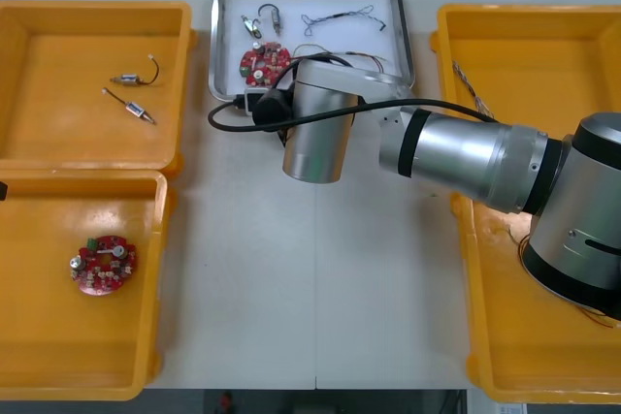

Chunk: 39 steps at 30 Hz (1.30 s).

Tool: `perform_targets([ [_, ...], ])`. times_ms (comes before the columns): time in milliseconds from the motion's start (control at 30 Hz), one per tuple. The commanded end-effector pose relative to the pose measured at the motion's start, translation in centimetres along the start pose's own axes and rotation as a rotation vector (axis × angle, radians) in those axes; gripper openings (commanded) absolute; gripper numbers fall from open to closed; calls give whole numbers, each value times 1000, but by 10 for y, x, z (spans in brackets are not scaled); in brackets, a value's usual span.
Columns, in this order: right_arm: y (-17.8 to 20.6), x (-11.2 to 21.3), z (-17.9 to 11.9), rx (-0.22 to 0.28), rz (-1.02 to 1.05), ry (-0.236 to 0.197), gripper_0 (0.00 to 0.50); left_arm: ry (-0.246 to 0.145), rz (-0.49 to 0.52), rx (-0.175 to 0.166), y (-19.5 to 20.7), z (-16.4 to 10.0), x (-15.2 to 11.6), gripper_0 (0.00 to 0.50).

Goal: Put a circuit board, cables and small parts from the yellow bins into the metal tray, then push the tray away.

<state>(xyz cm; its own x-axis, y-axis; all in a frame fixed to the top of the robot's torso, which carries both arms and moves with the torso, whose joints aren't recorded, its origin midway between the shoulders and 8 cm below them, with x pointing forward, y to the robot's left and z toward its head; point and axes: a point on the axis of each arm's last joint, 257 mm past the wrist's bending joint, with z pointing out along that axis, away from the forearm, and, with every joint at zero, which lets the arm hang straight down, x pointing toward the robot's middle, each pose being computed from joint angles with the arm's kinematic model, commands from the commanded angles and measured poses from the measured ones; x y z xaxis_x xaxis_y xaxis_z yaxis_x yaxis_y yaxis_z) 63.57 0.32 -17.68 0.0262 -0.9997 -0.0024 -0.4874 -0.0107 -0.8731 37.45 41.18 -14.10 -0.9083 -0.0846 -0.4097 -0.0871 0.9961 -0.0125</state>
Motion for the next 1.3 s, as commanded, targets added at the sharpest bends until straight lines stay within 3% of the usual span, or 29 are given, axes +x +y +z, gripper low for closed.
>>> perform_targets([
  [33, -42, -27, -9, 65, -29, -48, 0, -16, 81, -8, 3, -6, 1, 500],
  [233, -47, -20, -1, 68, -5, -48, 0, -16, 81, -8, 3, -6, 1, 500],
  [267, -48, -20, -1, 67, 5, -47, 40, -16, 81, -8, 3, -6, 1, 500],
  [300, -48, -21, -1, 66, 6, -48, 111, -16, 81, -8, 3, -6, 1, 500],
  [367, -51, -20, -1, 66, 22, -47, 500, -16, 81, -8, 3, -6, 1, 500],
  [600, -52, -18, -8, -16, 147, -39, 500, -16, 81, -8, 3, -6, 1, 500],
  [800, -45, -19, -34, -71, 197, 2, 500, -16, 81, -8, 3, -6, 1, 500],
  [900, -36, -16, -55, -122, 241, 21, 500, -16, 81, -8, 3, -6, 1, 500],
  [1100, -13, 1, -98, -185, 310, 78, 500, -16, 81, -8, 3, -6, 1, 500],
  [1300, 3, 45, -140, -234, 412, 166, 500, -16, 81, -8, 3, -6, 1, 500],
])
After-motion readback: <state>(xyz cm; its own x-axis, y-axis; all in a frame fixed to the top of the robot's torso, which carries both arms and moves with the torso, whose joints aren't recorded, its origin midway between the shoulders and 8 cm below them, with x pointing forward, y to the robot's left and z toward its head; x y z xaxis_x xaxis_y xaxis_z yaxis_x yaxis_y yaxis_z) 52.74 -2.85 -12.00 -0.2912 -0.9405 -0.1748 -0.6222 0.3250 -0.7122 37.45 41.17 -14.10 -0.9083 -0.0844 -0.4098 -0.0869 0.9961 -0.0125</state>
